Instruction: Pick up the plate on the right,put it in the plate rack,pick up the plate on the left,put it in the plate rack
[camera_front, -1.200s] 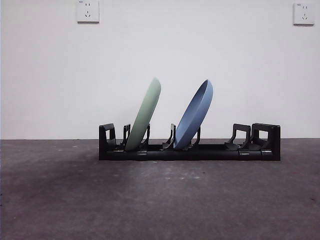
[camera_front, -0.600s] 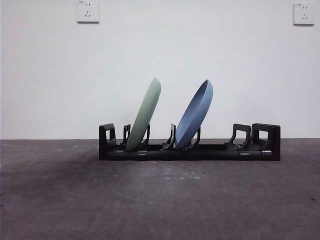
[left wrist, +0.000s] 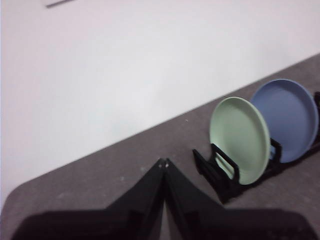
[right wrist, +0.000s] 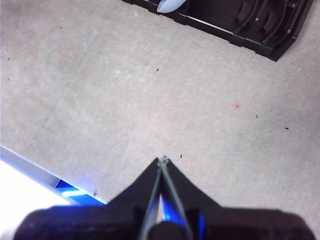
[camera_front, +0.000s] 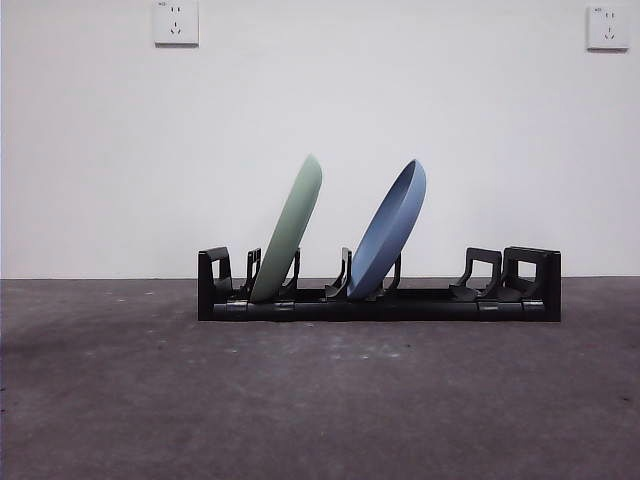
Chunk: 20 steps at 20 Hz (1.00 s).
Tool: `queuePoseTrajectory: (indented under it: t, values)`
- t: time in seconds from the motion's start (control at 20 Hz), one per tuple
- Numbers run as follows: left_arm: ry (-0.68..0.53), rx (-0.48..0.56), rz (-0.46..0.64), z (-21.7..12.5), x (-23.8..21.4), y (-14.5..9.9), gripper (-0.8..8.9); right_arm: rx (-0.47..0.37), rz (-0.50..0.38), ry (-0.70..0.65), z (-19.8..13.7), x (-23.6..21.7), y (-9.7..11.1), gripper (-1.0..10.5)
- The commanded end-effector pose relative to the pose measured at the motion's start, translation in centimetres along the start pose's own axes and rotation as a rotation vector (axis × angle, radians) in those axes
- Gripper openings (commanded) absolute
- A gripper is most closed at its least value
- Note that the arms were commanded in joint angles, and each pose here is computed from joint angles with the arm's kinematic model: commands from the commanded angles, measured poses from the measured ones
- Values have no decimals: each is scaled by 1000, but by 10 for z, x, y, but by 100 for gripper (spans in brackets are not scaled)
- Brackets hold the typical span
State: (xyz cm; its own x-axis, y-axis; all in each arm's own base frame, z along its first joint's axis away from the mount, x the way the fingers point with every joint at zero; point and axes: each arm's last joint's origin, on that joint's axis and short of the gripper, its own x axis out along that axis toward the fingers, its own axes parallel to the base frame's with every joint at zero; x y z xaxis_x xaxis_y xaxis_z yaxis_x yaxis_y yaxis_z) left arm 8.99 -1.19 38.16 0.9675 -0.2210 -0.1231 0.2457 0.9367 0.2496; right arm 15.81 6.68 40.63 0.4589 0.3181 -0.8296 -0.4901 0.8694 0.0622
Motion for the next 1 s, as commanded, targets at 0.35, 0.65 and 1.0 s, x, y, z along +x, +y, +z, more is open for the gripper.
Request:
queuePoseTrajectory:
  t: [0.35,0.65,1.0]
  values:
    - [20,-129,81,-134,21,-26,-3,-12,-12,-109,12,2,-1,3]
    - [68,-181,129,-195,24,-37,-3,-21,-17,-179,18,1,-1,3]
    - [107,-286,173,-226,28,-41,-3,-22,-18,-190,19,1,-2,3]
